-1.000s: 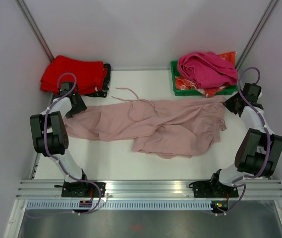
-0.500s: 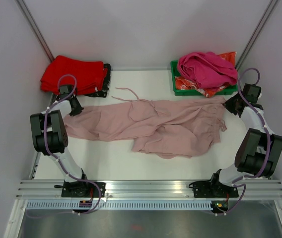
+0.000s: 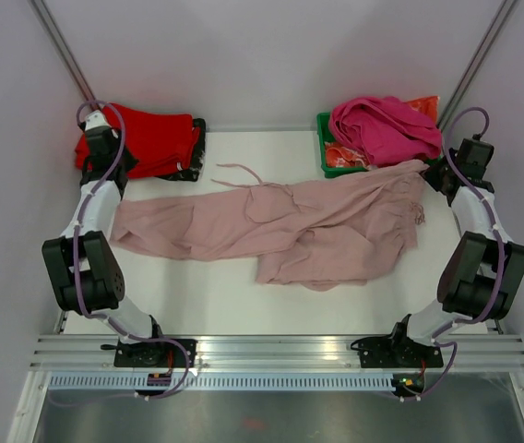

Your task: Fold and stack the trousers

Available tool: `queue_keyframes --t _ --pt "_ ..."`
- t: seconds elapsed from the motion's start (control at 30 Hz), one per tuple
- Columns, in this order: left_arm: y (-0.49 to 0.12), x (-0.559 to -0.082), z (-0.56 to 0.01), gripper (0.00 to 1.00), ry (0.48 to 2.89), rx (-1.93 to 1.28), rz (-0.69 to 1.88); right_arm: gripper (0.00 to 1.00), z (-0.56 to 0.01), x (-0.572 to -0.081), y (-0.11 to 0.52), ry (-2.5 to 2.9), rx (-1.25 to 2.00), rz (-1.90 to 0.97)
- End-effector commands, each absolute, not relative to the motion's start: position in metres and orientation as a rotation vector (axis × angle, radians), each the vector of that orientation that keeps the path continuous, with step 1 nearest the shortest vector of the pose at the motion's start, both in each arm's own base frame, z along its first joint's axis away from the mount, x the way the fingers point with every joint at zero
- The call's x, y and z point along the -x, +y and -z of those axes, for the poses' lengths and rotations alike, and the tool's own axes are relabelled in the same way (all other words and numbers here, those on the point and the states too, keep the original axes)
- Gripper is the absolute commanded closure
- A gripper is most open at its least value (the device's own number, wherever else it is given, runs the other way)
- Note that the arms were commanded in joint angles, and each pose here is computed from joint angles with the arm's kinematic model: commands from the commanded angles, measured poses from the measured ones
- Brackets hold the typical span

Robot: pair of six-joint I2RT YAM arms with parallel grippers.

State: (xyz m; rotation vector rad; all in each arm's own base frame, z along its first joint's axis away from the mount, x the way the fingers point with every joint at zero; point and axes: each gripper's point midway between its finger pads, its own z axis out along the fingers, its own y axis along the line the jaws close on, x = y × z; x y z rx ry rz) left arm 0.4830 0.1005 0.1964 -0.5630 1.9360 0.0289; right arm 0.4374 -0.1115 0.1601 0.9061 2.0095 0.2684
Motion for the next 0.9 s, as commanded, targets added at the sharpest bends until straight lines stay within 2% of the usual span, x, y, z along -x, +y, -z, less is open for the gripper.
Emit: queue_keyframes --t 0.0,0.07,0.1,0.2,0.33,0.57,0.73,0.87 --pt "0.103 -0.482 -0.207 0.9 1.981 0.561 -0.047 1.0 -0.171 -0.458 -0.121 1.982 -0.848 -0.265" --pt "0.106 -0.452 -0.181 0.65 2.096 0.679 -0.1 1.0 -0.162 -0.455 -0.116 2.01 -0.845 -0.287" --pt "0.107 -0.442 -0.172 0.42 2.123 0.703 -0.122 1.0 -0.159 -0.454 -0.116 2.012 -0.845 -0.286" --pt "0.122 -0.407 -0.143 0.06 2.164 0.8 -0.24 1.0 -0.15 -0.45 -0.114 2.029 -0.855 -0.289" --pt "0.14 -0.38 -0.111 0.02 2.217 0.965 -0.242 1.0 -0.147 -0.451 -0.108 2.035 -0.857 -0.335" --pt "0.15 -0.368 -0.067 0.06 2.276 1.01 -0.175 1.0 -0.14 -0.454 -0.105 2.034 -0.883 -0.368" --pt "0.137 -0.381 -0.046 0.14 2.307 0.956 -0.057 1.0 -0.136 -0.455 -0.105 2.031 -0.895 -0.37" --pt "0.138 -0.386 -0.039 0.19 2.314 0.944 -0.058 1.0 -0.134 -0.454 -0.107 2.035 -0.903 -0.356"
